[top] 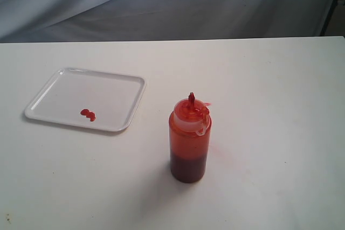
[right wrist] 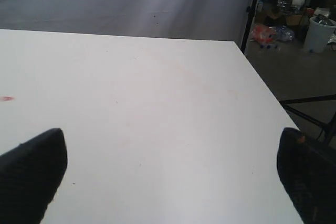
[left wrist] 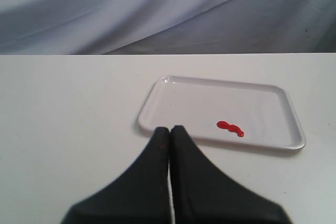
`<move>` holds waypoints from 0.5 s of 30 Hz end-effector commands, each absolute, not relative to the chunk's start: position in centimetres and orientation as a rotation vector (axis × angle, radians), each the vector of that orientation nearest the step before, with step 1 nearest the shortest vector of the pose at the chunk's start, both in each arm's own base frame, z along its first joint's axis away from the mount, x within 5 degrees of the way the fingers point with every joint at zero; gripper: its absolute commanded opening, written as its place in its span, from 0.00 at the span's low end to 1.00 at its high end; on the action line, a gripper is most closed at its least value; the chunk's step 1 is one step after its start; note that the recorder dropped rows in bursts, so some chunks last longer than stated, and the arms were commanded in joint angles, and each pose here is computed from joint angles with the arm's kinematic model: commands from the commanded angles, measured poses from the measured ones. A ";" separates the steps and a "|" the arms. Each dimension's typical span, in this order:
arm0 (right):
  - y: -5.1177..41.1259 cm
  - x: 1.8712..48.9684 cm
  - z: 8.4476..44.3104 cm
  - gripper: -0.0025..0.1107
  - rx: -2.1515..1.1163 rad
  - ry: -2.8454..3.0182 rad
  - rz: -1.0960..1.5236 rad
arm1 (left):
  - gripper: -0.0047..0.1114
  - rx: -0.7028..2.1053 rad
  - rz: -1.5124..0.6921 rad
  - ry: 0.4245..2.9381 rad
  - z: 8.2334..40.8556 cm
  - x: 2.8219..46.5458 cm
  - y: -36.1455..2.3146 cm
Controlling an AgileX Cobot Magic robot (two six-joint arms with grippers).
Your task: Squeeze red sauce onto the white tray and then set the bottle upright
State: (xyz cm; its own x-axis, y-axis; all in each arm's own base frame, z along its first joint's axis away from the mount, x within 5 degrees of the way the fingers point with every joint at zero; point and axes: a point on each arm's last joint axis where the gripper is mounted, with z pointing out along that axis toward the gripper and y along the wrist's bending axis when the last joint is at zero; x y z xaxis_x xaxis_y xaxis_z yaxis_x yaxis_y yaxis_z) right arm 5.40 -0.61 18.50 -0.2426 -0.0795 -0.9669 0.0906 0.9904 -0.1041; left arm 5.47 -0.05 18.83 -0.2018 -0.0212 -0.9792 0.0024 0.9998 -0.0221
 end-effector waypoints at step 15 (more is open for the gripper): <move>-0.4 5.3 18.3 0.95 0.011 1.823 -0.118 | 0.04 -0.022 -0.026 1.767 18.7 5.5 0.0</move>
State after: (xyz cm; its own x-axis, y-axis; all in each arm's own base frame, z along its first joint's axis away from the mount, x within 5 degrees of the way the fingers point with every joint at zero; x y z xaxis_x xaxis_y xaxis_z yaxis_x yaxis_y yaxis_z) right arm 5.37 -0.55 18.35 -0.2567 -0.0634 -0.9644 0.0854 0.9925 -0.0880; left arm 5.47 -0.05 18.83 -0.2018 -0.0212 -0.9792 0.0024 0.9998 -0.0221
